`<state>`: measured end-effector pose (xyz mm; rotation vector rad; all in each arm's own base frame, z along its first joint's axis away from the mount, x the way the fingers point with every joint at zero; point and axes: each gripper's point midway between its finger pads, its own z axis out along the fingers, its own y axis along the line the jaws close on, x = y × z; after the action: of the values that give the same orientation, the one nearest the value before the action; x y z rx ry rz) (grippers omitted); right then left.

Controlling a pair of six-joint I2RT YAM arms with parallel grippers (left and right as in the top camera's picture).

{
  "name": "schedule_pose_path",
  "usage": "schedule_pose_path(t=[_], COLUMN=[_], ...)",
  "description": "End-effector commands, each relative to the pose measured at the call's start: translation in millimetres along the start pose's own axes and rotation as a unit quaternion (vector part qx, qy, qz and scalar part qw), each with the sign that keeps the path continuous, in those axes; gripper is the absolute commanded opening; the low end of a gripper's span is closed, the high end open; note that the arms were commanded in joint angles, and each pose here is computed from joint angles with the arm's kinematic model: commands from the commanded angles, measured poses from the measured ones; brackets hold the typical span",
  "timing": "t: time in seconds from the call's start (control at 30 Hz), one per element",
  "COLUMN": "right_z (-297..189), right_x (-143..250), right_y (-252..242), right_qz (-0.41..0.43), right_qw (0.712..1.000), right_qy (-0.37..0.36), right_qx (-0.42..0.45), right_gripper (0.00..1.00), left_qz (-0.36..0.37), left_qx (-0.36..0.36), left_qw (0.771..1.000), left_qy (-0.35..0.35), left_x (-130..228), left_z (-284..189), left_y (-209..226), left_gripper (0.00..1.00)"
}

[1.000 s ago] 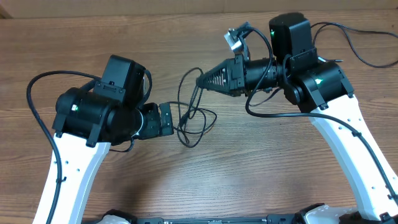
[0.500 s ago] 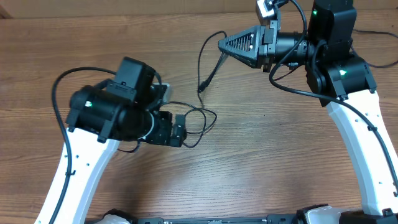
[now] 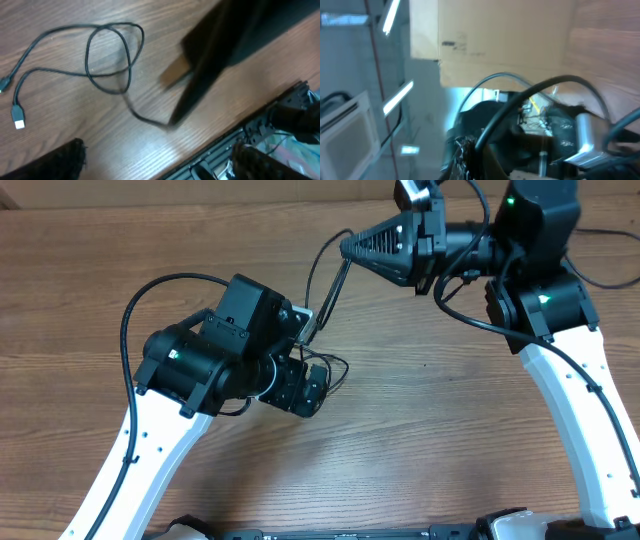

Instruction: Untangle cables

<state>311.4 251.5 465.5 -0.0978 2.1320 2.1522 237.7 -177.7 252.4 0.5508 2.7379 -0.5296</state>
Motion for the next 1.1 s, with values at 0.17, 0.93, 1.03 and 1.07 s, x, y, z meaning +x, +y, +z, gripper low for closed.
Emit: schedule_pose_path(t=[0.17,0.93,1.03,1.07], right_z=[-4.8,-8.7,-10.6,-11.2], right_x=[22.1,49.6,57.1,59.1], right_y=[36.0,33.2,35.0,35.9], right_qz=[0.004,0.005,-0.014,-0.022], right_qw=[0.999,0.993,0.991,0.99], right_qy=[0.034,0.115,0.135,0.141], right_qx=[-0.025,-0.015,-0.015,-0.015], right_gripper=[0.04,0.04,0.04,0.04], left_qz=[0.014,-0.114,-0.113,-0.113], left_qx=[0.024,-0.122,-0.121,-0.121], left_qw=[1.0,0.974,0.974,0.973], left_qy=[0.003,-0.154,-0.157,-0.158], left_x=[0.2,-64.4,-65.5,-66.0], left_z=[20.4,5.7,5.4,5.4], left_y=[-4.6,48.0,47.8,47.8], left_gripper=[0.92,0.87,0.88,0.88])
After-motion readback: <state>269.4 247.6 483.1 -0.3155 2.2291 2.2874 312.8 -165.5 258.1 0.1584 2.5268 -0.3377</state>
